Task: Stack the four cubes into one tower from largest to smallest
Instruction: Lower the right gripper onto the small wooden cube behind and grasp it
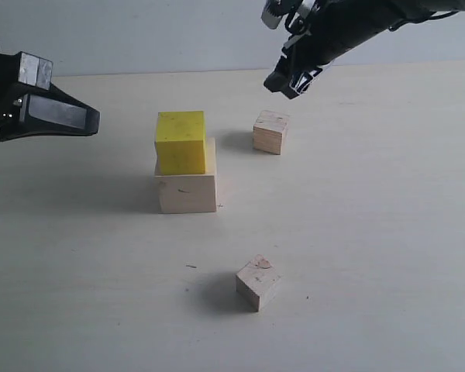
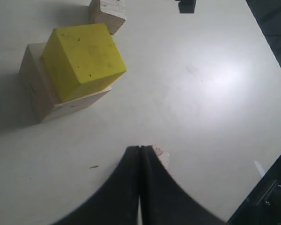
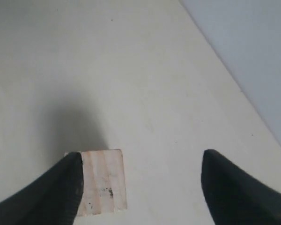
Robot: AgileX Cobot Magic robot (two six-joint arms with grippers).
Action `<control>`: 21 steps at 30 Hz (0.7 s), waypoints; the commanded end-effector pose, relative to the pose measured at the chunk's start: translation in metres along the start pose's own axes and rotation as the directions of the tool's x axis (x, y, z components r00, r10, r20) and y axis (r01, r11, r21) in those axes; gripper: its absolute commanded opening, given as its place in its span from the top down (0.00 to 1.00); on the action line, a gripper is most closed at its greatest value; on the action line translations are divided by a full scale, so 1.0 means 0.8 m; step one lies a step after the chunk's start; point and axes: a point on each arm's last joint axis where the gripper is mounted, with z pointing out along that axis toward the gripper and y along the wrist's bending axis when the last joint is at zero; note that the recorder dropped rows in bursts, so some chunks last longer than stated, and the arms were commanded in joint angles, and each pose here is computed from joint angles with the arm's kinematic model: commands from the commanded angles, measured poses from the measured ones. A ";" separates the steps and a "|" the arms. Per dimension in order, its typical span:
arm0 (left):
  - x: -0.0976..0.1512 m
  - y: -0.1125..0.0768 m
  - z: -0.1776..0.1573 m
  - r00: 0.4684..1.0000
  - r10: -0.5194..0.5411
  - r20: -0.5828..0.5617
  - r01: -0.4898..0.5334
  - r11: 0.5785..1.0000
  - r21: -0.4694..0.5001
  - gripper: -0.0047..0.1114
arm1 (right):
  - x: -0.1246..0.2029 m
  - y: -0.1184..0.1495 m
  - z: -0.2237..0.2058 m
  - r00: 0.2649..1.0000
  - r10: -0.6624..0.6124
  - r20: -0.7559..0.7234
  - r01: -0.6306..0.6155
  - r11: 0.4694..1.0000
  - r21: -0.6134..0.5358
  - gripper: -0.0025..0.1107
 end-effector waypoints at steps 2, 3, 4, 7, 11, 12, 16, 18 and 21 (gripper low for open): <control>0.003 0.001 -0.002 1.000 0.018 -0.018 -0.018 1.000 -0.011 0.96 | 0.007 0.004 0.019 0.999 0.036 0.021 -0.035 0.998 -0.055 0.38; 0.003 0.001 -0.002 1.000 0.021 -0.022 -0.021 1.000 -0.013 0.96 | 0.007 0.005 0.021 0.999 0.037 0.037 -0.034 0.997 -0.066 0.38; 0.004 0.001 -0.002 0.999 0.022 -0.025 -0.022 1.000 -0.012 0.96 | 0.007 0.007 0.023 0.999 0.021 0.046 -0.017 0.997 -0.081 0.38; 0.005 0.000 -0.002 0.999 0.024 -0.032 -0.024 1.000 -0.010 0.96 | 0.009 0.009 0.027 0.998 0.018 0.055 -0.013 0.995 -0.097 0.38; 0.005 0.000 -0.002 0.999 0.025 -0.035 -0.026 1.000 -0.010 0.96 | 0.014 0.010 0.034 0.999 0.022 0.046 -0.017 0.994 -0.104 0.38; 0.005 0.000 -0.002 0.999 0.025 -0.035 -0.026 1.000 -0.010 0.96 | 0.014 0.010 0.035 0.999 0.021 0.047 -0.016 0.995 -0.102 0.37; 0.005 0.000 -0.002 0.999 0.025 -0.035 -0.026 1.000 -0.010 0.96 | 0.021 0.011 0.044 0.999 0.012 0.036 -0.008 0.995 -0.099 0.30; 0.005 0.000 -0.002 0.999 0.025 -0.035 -0.026 1.000 -0.010 0.96 | 0.022 0.010 0.045 0.999 0.013 0.036 -0.009 0.996 -0.093 0.27; 0.005 0.000 -0.002 0.999 0.025 -0.037 -0.025 1.000 -0.008 0.96 | 0.022 0.010 0.046 0.999 0.015 0.036 -0.012 0.996 -0.092 0.27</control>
